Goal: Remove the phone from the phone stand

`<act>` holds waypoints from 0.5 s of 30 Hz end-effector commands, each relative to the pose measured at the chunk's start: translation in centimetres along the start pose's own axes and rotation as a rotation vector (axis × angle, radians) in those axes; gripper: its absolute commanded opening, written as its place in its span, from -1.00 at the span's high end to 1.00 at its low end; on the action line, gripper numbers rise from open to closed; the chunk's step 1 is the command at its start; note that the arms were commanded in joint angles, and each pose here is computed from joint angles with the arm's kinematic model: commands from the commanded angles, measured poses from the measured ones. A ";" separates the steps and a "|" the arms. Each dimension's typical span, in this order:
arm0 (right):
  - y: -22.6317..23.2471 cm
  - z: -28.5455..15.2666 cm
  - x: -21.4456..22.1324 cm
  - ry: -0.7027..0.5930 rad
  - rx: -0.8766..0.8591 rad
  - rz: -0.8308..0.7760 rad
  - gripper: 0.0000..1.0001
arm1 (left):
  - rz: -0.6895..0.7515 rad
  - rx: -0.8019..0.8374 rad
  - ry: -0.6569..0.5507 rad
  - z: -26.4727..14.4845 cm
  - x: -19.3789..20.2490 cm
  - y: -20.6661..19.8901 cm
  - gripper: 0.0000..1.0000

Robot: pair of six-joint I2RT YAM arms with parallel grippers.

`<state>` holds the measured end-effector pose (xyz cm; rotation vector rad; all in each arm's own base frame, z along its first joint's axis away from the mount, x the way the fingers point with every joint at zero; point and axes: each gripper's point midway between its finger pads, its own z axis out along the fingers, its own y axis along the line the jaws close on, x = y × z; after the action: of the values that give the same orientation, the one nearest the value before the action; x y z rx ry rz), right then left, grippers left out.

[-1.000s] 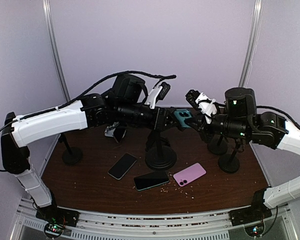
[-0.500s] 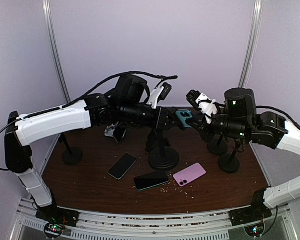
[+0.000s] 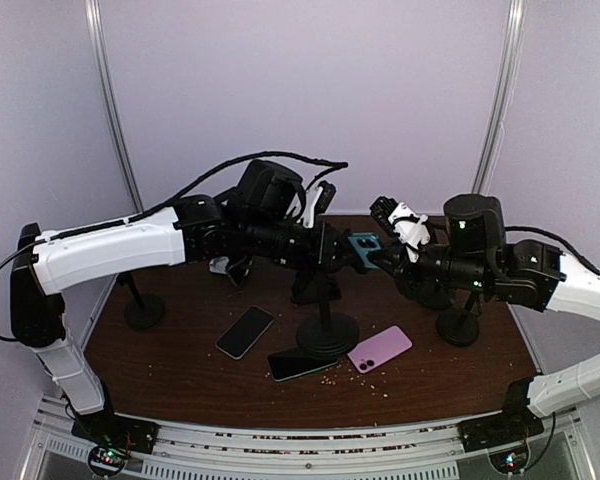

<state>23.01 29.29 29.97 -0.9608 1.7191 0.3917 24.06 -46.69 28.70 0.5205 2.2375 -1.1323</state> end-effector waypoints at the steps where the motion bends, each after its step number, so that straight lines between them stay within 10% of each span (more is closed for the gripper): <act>1: 1.7 -1.6 -3.0 -0.140 -0.085 0.063 1.00 | -0.077 -0.047 -0.143 -0.8 -3.3 1.3 1.00; 15: 2.1 -2.2 -3.2 -0.154 -0.111 0.067 1.00 | -0.104 -0.192 -0.164 -1.5 -2.9 4.5 1.00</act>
<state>22.25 29.29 28.68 -0.9507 1.7458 0.4289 24.49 -45.75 26.43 0.4277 2.2992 -1.0478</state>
